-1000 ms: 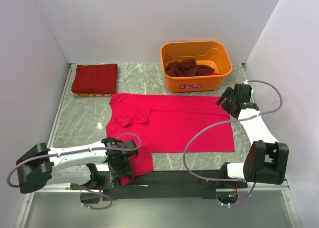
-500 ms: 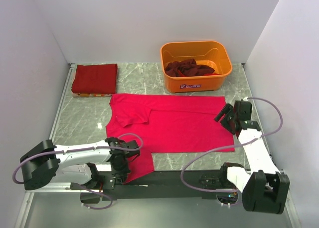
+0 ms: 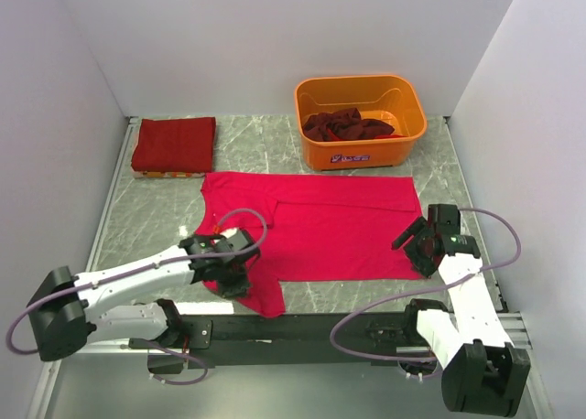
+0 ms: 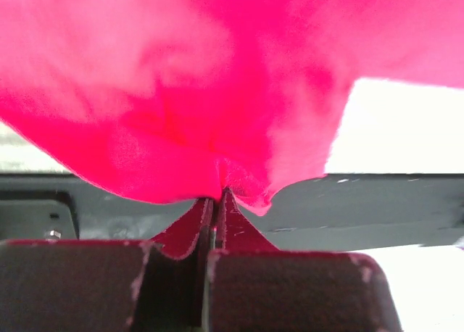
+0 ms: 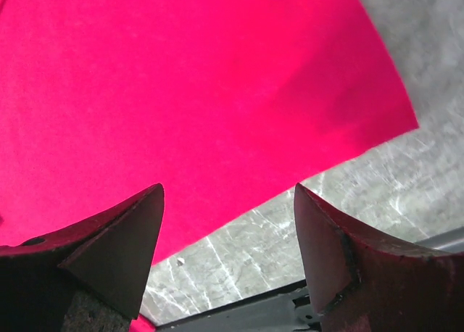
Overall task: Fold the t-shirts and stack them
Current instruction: Fold the tshirt
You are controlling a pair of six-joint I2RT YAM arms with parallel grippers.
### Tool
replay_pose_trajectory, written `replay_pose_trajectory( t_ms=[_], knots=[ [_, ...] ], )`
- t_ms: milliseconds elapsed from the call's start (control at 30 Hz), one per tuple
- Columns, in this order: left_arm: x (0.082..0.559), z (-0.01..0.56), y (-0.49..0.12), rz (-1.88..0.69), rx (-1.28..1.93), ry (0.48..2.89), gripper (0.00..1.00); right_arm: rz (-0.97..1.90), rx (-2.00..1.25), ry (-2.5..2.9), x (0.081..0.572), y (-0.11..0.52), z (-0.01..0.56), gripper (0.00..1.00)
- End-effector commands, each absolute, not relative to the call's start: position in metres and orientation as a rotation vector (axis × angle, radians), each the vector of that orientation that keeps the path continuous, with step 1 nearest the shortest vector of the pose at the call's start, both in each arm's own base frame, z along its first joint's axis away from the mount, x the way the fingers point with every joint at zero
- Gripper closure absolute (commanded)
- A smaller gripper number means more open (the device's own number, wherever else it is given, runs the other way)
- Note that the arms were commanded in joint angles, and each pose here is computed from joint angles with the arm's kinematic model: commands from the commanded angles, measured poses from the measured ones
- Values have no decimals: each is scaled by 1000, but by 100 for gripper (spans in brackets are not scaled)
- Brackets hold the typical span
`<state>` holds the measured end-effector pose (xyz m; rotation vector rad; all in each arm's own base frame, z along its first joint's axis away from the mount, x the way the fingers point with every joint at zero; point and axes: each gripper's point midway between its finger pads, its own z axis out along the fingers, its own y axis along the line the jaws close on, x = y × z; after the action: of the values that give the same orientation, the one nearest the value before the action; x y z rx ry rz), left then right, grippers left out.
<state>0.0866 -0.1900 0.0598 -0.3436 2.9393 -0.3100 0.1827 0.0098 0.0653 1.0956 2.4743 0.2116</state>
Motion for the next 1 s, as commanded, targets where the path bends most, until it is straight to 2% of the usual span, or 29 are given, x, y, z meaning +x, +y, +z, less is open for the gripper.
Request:
replay_pose_trajectory(
  t_ms=[0, 300, 533, 667, 867, 900, 967],
  knots=[
    [114, 91, -201, -465, -272, 2808, 99, 135, 1239, 2443, 173, 1, 58, 21],
    [138, 107, -195, -514, -256, 2721, 99, 30, 1362, 2420, 178, -16, 26, 23],
    [146, 111, -191, -552, -298, 2697, 99, 83, 1437, 2435, 179, -9, -7, 30],
    [146, 110, -185, -534, -322, 2700, 99, 85, 1423, 2465, 179, -8, -11, 43],
    [149, 115, -187, -563, -328, 2684, 99, 59, 1393, 2471, 175, -11, -2, 47],
    [150, 116, -186, -562, -338, 2682, 99, 38, 1384, 2471, 174, -14, -1, 50],
    [151, 117, -187, -566, -335, 2681, 99, 51, 1371, 2460, 176, -14, 6, 63]
  ],
)
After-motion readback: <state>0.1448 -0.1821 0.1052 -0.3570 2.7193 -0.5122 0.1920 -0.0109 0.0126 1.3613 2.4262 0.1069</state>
